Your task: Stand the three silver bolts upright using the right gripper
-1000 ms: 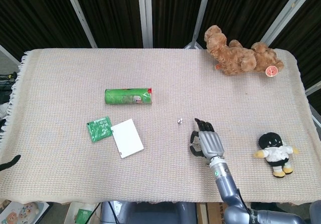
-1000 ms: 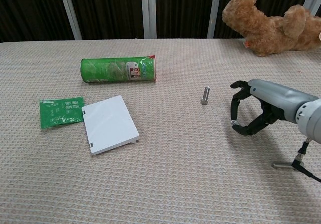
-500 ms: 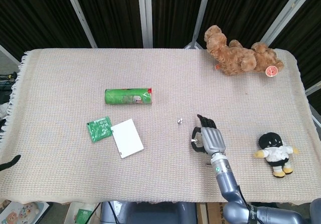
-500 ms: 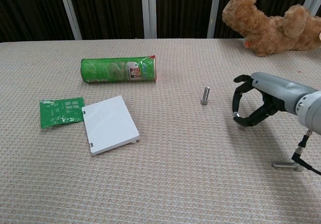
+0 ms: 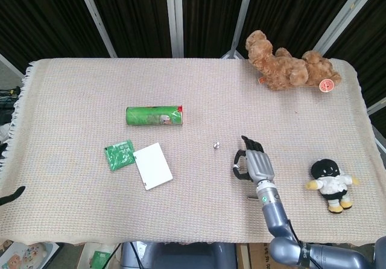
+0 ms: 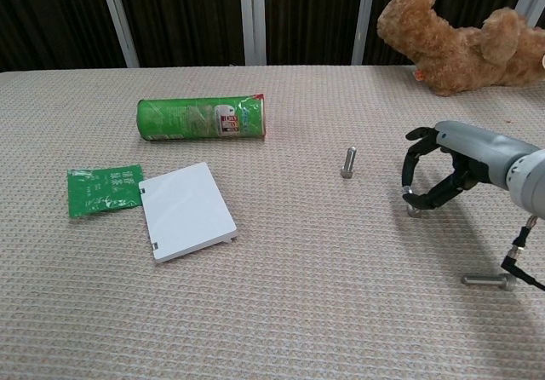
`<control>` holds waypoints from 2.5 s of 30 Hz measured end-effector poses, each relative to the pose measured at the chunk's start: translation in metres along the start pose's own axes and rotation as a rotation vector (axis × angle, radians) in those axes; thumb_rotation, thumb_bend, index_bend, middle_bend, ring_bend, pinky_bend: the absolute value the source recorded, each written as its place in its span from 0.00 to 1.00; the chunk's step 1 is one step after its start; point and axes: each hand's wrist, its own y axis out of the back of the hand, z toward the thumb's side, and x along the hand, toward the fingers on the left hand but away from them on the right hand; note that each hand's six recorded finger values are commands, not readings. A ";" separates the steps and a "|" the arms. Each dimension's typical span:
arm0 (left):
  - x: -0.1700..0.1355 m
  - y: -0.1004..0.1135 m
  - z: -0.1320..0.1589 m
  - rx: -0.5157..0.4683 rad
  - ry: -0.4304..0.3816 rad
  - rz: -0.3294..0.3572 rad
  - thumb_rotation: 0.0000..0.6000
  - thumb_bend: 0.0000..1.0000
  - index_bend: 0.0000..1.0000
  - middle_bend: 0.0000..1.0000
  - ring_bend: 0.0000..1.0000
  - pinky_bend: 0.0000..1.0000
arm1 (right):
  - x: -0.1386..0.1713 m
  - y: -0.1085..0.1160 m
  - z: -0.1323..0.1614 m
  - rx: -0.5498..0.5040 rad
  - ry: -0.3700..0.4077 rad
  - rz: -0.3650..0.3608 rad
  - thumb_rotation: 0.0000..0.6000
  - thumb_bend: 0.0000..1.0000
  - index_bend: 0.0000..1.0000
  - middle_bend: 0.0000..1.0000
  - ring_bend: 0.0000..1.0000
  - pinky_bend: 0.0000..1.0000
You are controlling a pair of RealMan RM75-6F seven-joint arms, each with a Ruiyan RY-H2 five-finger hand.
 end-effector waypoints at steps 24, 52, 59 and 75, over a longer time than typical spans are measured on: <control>0.000 0.000 0.000 0.002 0.001 0.001 1.00 0.24 0.06 0.02 0.00 0.14 | -0.001 0.009 -0.009 0.004 -0.028 0.004 1.00 0.39 0.52 0.00 0.00 0.00; 0.000 -0.001 0.001 0.005 0.003 -0.001 1.00 0.24 0.06 0.02 0.00 0.14 | 0.017 0.037 -0.005 -0.029 0.027 0.004 1.00 0.29 0.22 0.00 0.00 0.00; 0.001 -0.001 0.000 0.004 0.005 -0.001 1.00 0.24 0.06 0.02 0.00 0.14 | 0.041 0.077 -0.022 0.013 0.023 -0.082 1.00 0.29 0.22 0.00 0.00 0.00; -0.002 0.000 0.001 0.006 0.003 0.005 1.00 0.24 0.06 0.02 0.00 0.14 | 0.120 0.049 -0.078 0.088 -0.002 0.019 1.00 0.29 0.34 0.00 0.00 0.00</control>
